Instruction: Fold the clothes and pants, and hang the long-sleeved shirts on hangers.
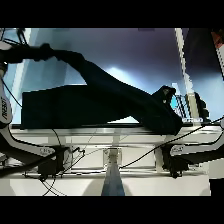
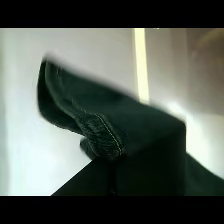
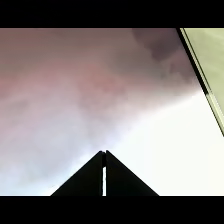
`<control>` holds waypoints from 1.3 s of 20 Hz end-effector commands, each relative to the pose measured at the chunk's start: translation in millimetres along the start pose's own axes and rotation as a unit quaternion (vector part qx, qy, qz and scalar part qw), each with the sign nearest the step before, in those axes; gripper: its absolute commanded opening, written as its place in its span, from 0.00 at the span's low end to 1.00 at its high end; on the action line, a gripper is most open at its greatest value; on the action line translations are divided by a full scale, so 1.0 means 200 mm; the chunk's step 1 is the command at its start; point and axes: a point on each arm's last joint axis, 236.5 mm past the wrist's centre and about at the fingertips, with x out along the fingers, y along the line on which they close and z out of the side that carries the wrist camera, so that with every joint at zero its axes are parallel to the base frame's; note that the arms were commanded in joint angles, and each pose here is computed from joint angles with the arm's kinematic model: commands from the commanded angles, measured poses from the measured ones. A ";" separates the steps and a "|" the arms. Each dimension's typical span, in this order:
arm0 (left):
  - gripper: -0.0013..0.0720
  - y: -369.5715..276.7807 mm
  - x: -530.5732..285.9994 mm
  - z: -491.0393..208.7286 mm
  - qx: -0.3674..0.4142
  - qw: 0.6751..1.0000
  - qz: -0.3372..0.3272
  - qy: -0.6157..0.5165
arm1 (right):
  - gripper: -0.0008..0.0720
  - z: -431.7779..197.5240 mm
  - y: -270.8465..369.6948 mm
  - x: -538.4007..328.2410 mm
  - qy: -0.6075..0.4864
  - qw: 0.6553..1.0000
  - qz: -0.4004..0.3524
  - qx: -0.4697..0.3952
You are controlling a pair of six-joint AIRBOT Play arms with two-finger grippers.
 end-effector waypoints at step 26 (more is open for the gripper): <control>0.05 0.45 -0.85 0.22 0.018 0.978 0.203 -0.037 | 0.60 -1.64 0.70 0.03 0.432 0.798 0.356 -0.225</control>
